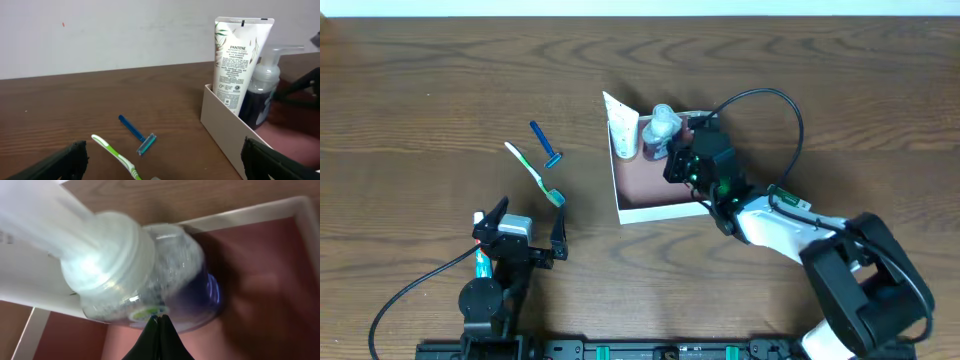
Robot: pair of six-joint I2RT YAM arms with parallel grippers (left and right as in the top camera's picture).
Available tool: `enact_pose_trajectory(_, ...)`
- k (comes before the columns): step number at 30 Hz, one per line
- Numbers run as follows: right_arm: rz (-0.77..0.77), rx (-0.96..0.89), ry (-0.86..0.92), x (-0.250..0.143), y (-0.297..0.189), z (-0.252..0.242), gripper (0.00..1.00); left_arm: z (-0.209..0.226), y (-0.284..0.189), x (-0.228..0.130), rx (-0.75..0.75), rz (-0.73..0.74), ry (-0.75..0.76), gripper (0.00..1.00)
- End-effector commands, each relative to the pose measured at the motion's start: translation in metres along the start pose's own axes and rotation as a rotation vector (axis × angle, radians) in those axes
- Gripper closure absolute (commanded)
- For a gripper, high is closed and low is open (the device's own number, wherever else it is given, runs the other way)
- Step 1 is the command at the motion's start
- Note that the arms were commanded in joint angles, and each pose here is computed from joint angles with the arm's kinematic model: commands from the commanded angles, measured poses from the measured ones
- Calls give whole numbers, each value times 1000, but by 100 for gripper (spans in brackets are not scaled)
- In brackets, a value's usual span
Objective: Pack container
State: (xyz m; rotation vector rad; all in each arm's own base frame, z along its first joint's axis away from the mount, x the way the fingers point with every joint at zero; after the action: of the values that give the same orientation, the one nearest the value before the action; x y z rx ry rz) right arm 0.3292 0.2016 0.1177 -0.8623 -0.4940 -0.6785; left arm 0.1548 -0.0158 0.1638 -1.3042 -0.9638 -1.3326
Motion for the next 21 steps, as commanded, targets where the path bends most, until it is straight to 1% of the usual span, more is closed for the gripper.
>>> enact_pose_trajectory(1,-2,5,13,-3,4,0,99,-1,1,-12,-14,50,-1,2)
enact_pose_trajectory(12,-38,38,12,3,4,6,99,-1,1,-12,-14,50,-1,2)
enact_pose_trajectory(21,-37,46,22,3,4,7,99,-1,1,-12,-14,50,-1,2)
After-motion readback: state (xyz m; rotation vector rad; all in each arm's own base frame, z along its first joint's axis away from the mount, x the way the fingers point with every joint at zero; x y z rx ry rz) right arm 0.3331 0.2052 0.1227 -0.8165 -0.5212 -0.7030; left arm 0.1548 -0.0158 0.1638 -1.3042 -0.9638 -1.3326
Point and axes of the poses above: each gripper's point midway between its finger pads, its own y axis out along the fingers, its own z axis along the line the jaws close on, x = y × z, the point moved 9 cm from there along -y, back along the fingers, and after that the axes turned 6 degrees about y, right-handed, at the moved point
